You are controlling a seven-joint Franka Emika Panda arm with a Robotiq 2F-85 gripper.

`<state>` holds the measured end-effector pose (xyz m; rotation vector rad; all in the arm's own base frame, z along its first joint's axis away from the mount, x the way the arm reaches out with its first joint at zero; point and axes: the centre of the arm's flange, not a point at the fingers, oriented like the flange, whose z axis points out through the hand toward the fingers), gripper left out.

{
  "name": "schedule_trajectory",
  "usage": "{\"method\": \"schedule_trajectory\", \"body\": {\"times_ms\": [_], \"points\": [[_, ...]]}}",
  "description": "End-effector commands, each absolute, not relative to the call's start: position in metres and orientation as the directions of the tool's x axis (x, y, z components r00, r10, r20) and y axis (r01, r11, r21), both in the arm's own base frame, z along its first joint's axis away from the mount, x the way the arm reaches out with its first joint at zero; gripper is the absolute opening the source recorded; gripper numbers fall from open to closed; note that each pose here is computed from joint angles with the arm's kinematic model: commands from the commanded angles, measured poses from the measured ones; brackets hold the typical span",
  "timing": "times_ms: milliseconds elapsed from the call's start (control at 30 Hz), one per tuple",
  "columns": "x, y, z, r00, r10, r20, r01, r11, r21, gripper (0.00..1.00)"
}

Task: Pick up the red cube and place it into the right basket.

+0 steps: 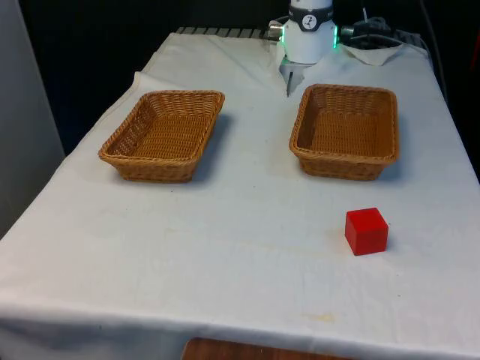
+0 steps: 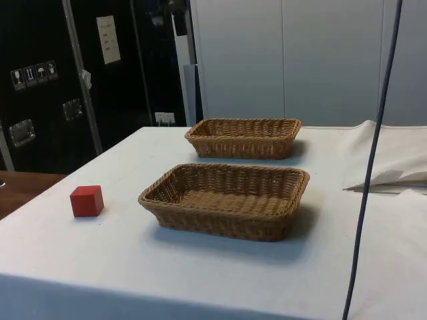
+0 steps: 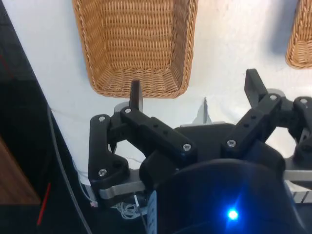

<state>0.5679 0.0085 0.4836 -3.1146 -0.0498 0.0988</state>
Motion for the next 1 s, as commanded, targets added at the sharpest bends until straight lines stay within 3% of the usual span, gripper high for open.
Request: {"method": "schedule_trajectory", "body": {"times_ms": [0, 967], "points": [[0.569, 0.010, 0.483, 0.998, 0.034, -0.062, 0.032, -0.999, -0.025, 1.00], [0.636, 0.068, 0.474, 0.995, 0.098, -0.017, 0.098, -0.995, 0.016, 1.00]]}}
